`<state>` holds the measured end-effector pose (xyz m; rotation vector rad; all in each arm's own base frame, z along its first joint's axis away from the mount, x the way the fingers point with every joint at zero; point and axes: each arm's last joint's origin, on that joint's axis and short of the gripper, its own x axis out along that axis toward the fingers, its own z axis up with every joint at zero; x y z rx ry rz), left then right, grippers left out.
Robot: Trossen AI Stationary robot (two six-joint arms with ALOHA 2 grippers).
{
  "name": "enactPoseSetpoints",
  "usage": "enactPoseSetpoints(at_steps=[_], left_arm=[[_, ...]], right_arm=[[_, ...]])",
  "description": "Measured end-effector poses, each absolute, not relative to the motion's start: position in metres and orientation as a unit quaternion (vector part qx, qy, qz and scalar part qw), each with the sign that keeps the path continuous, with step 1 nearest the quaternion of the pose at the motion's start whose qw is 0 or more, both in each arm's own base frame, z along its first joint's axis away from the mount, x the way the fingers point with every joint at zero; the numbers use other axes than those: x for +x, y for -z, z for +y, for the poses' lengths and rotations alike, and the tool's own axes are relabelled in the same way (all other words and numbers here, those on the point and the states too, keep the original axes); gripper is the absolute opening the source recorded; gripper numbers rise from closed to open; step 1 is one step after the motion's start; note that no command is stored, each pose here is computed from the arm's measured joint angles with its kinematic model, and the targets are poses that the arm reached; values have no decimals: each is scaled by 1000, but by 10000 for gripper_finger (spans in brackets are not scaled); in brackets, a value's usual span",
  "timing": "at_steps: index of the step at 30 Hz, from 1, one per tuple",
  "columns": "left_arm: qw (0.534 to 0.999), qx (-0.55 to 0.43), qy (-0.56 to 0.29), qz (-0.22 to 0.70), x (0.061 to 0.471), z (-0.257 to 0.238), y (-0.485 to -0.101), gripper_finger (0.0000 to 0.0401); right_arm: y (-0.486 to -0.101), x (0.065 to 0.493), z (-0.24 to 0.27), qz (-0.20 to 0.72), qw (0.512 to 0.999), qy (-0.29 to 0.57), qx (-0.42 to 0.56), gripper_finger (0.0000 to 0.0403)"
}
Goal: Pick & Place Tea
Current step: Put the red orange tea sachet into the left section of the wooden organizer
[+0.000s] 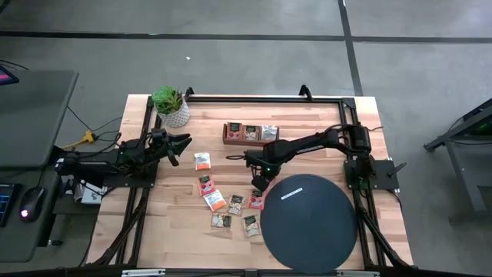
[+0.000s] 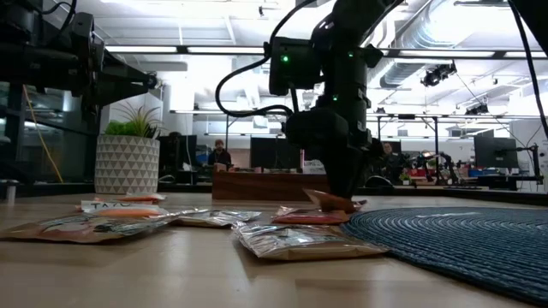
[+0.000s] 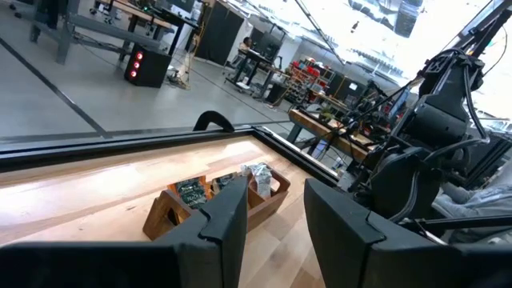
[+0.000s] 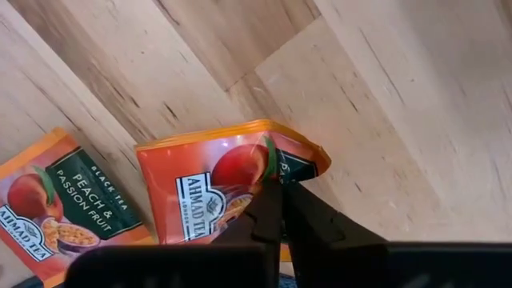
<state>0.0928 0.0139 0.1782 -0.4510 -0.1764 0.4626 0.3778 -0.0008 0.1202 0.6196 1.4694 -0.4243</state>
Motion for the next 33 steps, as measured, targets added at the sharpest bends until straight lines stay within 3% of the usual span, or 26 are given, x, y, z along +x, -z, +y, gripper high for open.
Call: enactPoseSetpoints(at_steps=[12,21,33], left_arm=[[944,-221,-227,-87,93,14,-178,123],[944,-221,-227,-87,93,14,-178,123],[944,-221,-228,-87,93,14,-178,123]], right_arm=[[-165,395,-6,607,738,241,169,1],[-215,415,-14,551,788,272,-13,0],[-227,443,-45,521,756,296,-262,0]])
